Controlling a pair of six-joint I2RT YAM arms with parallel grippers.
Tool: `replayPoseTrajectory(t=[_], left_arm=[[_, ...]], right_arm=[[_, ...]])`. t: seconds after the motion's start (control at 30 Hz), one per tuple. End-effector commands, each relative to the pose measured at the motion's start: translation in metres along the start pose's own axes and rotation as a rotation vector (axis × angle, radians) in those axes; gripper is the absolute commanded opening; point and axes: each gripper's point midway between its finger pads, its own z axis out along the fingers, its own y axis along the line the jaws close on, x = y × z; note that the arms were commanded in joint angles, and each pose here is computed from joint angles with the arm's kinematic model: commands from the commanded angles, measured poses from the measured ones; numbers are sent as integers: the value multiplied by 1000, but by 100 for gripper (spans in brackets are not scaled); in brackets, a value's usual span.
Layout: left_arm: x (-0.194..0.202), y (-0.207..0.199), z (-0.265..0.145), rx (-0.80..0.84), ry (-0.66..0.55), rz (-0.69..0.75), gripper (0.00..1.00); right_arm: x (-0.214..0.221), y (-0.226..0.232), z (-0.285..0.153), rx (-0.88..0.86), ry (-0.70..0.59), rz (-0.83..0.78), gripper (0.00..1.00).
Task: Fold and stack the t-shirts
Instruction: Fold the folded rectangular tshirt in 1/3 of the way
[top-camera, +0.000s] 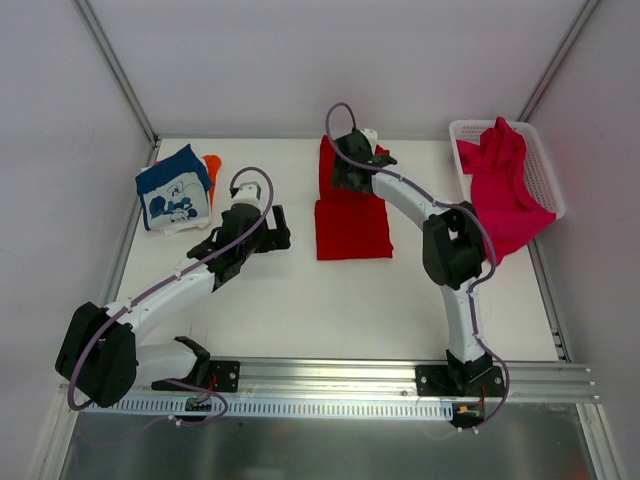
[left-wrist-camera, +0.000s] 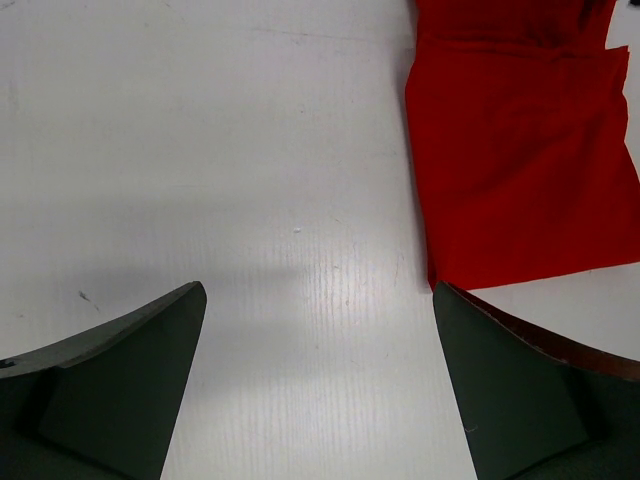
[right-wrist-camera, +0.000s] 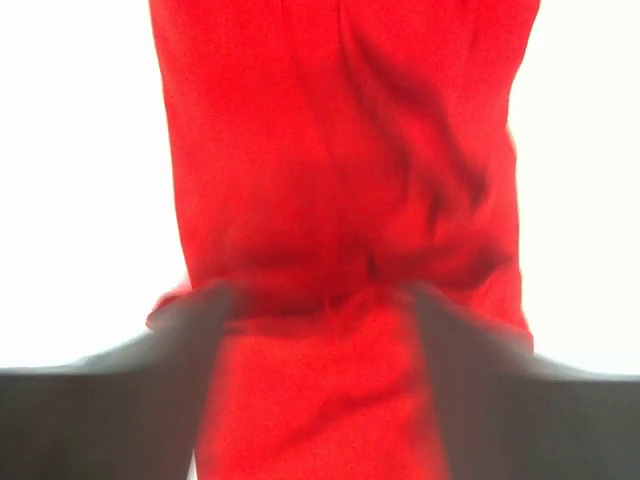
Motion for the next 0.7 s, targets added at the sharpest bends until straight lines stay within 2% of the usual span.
replayPoseTrajectory(t=[0.0, 0.03, 0.07, 0.17, 0.23, 0.27, 0.3, 0.33, 0.37, 0.4, 0.47, 0.5, 0.57, 0.6, 0.67], left_arm=[[-16, -4, 0, 12, -44, 10, 99], [-15, -5, 0, 21, -38, 11, 99], [-16, -8, -1, 30, -39, 4, 99], [-13, -15, -5, 72, -25, -24, 99], [-6, -17, -4, 92, -9, -41, 99], [-1, -21, -2, 114, 9, -60, 99], [3, -24, 0, 125, 21, -70, 99], [8, -26, 2, 144, 30, -94, 99], [18, -36, 3, 202, 66, -100, 99], [21, -43, 5, 246, 70, -113, 99], [34, -66, 4, 398, 86, -168, 99], [49, -66, 5, 425, 110, -191, 99], [51, -78, 8, 495, 107, -256, 99], [69, -78, 11, 505, 163, -291, 99], [70, -85, 12, 547, 163, -314, 99]], right_arm=[[-60, -2, 3, 50, -163, -5, 90], [-69, -5, 8, 68, -192, -5, 98], [-91, -4, 5, 68, -236, -8, 100], [-82, -30, 12, 88, -145, 18, 100], [-87, -38, -19, 59, -171, 66, 99], [-39, -56, -10, 93, -87, 60, 100], [-49, -62, -43, 61, -142, 94, 99], [-46, -63, -49, 33, -178, 117, 100], [1, -81, -43, 54, -103, 112, 100], [0, -82, -65, 13, -130, 133, 99], [23, -82, -76, -46, -100, 152, 100], [53, -91, -75, -42, -44, 145, 99], [64, -97, -93, -71, -46, 170, 99], [80, -106, -100, -72, -41, 190, 99], [94, -113, -106, -74, -42, 211, 99]])
